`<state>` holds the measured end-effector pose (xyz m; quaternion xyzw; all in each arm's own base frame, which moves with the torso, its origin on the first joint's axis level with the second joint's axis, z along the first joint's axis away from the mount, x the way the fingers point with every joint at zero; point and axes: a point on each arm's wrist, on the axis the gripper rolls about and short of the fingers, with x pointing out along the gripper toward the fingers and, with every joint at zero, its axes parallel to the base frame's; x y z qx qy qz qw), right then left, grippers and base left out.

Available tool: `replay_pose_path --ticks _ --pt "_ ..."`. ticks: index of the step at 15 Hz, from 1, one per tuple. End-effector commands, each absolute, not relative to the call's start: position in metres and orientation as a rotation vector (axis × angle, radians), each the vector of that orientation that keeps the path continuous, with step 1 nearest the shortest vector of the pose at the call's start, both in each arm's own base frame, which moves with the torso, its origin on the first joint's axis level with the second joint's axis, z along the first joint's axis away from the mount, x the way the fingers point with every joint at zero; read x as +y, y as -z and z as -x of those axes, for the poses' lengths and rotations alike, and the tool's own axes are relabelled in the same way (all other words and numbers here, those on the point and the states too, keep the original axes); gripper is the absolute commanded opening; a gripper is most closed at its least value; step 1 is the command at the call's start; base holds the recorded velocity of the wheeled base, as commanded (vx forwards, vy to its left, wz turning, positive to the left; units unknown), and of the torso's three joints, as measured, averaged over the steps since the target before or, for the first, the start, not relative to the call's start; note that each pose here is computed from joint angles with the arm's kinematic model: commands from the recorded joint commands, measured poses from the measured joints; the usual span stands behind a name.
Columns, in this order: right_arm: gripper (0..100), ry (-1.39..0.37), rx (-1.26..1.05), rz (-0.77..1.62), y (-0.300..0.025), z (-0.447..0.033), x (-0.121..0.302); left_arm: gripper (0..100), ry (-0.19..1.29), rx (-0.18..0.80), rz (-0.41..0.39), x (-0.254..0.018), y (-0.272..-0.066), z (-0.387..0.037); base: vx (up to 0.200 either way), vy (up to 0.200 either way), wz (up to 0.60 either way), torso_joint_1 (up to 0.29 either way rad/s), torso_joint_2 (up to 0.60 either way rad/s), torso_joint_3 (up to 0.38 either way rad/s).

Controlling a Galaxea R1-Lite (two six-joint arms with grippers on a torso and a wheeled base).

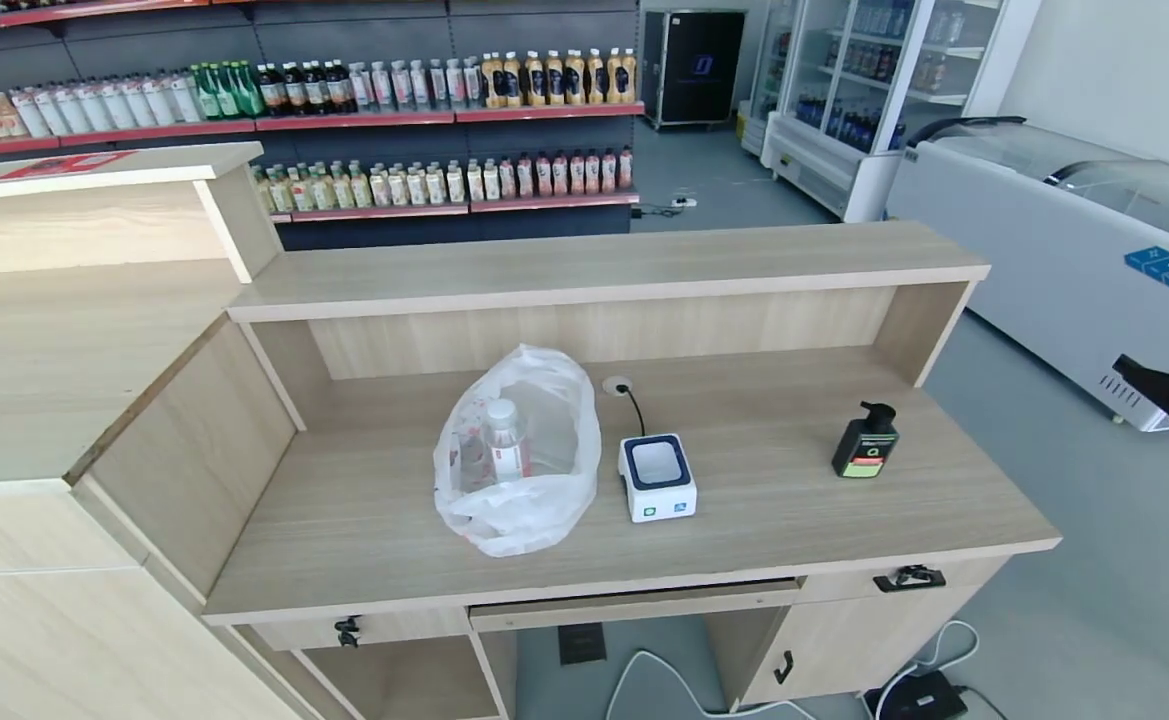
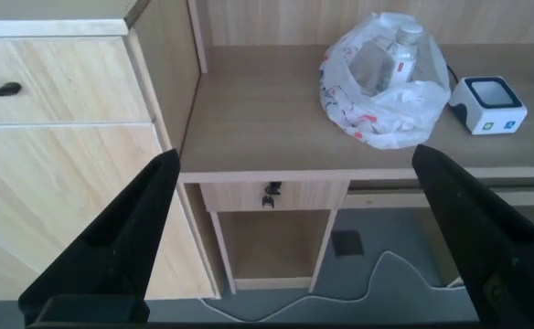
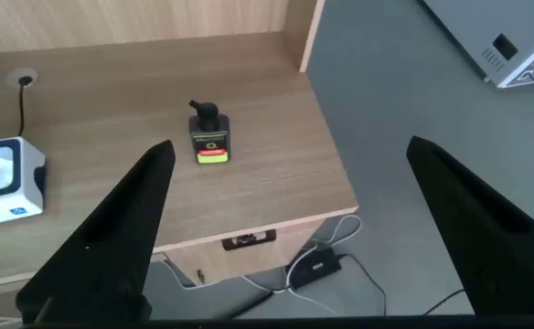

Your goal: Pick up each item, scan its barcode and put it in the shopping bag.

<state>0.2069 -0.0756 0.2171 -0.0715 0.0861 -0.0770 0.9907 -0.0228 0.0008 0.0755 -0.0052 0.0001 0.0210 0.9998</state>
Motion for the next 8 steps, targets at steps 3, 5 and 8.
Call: replay_pose_path --ticks 3,5,8 --pt "100 0.152 0.195 0.136 -0.203 -0.218 -0.08 100 -0.043 0.0 0.012 0.001 -0.075 0.023 0.0 0.0 0.0 0.0 0.0 0.0" --pt "100 0.155 0.178 0.142 -0.203 -0.218 -0.081 100 -0.043 0.0 0.011 0.001 -0.075 0.023 0.0 0.0 0.0 0.0 0.0 0.0" --pt "100 0.171 0.218 0.132 -0.191 -0.215 -0.084 100 -0.041 0.0 0.009 0.001 -0.075 0.023 -0.067 0.0 0.0 0.001 0.0 0.001"
